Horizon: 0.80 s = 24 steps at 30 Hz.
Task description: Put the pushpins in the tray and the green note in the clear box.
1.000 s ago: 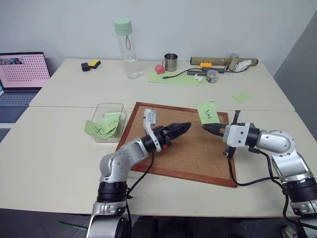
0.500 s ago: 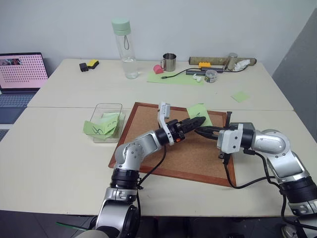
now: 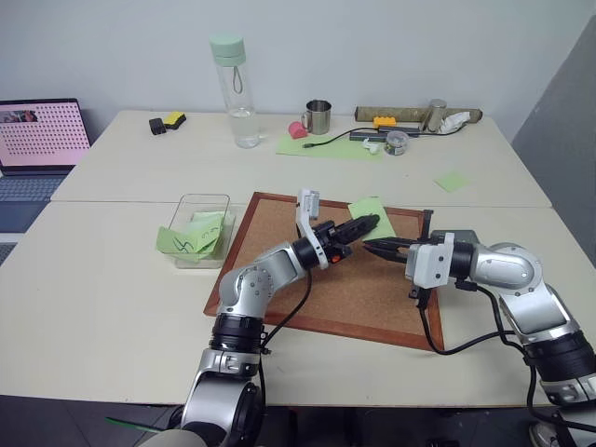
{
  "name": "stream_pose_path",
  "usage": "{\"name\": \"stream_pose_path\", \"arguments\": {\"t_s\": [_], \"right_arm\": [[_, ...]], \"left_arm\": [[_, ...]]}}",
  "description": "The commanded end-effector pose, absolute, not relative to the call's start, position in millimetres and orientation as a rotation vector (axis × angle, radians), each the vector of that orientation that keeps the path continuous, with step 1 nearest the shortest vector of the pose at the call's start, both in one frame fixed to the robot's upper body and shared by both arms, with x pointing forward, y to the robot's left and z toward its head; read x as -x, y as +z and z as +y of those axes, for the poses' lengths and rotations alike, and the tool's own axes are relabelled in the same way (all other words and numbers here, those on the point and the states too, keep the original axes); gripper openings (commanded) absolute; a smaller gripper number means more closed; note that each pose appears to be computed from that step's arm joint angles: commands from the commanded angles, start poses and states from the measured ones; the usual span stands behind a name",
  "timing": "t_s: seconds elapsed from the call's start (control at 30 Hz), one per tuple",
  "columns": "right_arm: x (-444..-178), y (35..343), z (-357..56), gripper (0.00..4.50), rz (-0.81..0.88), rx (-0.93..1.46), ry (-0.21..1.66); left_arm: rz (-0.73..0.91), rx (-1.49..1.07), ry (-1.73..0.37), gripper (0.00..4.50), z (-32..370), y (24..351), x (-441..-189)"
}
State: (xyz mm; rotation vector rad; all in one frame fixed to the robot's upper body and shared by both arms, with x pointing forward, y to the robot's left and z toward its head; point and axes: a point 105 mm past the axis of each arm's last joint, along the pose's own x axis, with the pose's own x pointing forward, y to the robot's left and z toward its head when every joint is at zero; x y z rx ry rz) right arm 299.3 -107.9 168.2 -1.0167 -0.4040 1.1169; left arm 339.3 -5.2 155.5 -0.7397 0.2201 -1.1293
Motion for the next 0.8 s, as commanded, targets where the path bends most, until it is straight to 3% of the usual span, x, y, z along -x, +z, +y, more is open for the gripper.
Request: {"name": "stream_pose_path", "arguments": {"t_s": [0.03,0.33,0.6,0.8], "right_arm": [[-295,186,-103,0.0,-0.484,0.995,1.103],[-294,202,-119,0.0,-0.47,0.899,1.026],[-334,179,-221,0.0,-0.058,0.732,0.594],[-343,146,-278,0.0,0.181,0.612,0.378]], "left_arm": [[0.192,0.681,-1.095,0.0,-6,153,-343],[0.208,0.638,-0.985,0.0,-1,132,-357],[0.116,0.603,-0.982,0.0,9,153,-354],[0.081,0.526,-1.004,0.0,12,160,-342]]}}
